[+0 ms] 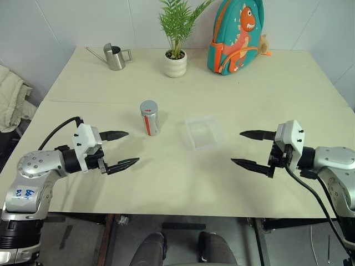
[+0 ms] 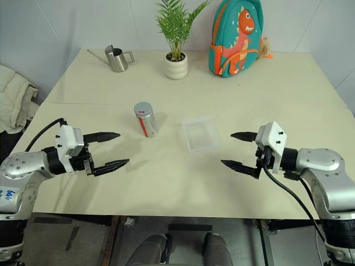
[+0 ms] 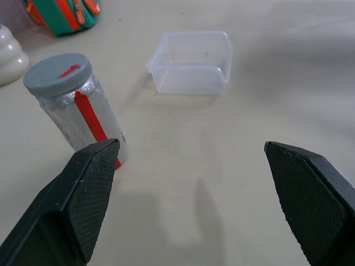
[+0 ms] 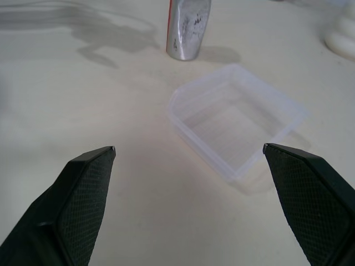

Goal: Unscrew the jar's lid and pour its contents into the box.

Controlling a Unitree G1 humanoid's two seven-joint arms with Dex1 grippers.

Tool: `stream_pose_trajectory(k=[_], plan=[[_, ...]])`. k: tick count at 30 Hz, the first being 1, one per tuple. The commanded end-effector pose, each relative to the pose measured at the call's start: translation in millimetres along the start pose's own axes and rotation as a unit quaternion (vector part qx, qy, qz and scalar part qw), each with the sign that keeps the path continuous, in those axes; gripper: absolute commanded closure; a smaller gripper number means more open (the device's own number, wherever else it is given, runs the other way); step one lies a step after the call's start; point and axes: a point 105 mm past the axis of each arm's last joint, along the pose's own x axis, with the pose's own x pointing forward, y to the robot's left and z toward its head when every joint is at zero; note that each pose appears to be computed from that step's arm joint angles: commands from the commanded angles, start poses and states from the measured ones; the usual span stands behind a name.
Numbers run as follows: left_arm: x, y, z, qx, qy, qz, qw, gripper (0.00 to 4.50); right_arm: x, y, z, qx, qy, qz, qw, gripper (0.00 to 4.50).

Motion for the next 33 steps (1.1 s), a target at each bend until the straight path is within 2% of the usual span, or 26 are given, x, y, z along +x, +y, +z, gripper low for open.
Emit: stream_pose_trajectory(k=[1,5,9,14,18,22,28,33], plan=[[-2,-2,9,0.026,-0.009,0.011,1.0,0.05,-7,-5,5,-0.011,0.0,-0.012,1.0,0.0],[-3,-4,7,0.021,-0.009,0.031,0.999,0.05,-1,-5,5,-0.008,-0.007,0.0,1.0,0.0],[0,-5,-6,0.003,0.002,0.104,0.995,0.05,14,-11,19,0.001,-0.044,0.014,0.999,0.0],[30,-23,-5,-0.048,-0.017,0.191,0.98,0.05,32,-6,48,0.016,-0.092,0.051,0.994,0.0],[52,-22,-18,-0.079,-0.004,0.281,0.957,0.05,47,-8,70,0.018,-0.128,0.044,0.991,0.0],[69,-13,-15,-0.063,-0.005,0.331,0.942,0.05,53,-4,83,0.018,-0.149,0.041,0.988,0.0],[92,5,-8,-0.007,0.003,0.371,0.929,0.05,52,6,82,0.029,-0.155,0.045,0.986,0.0],[88,13,-7,-0.001,-0.003,0.401,0.916,0.05,52,14,81,0.032,-0.156,0.039,0.986,0.0]])
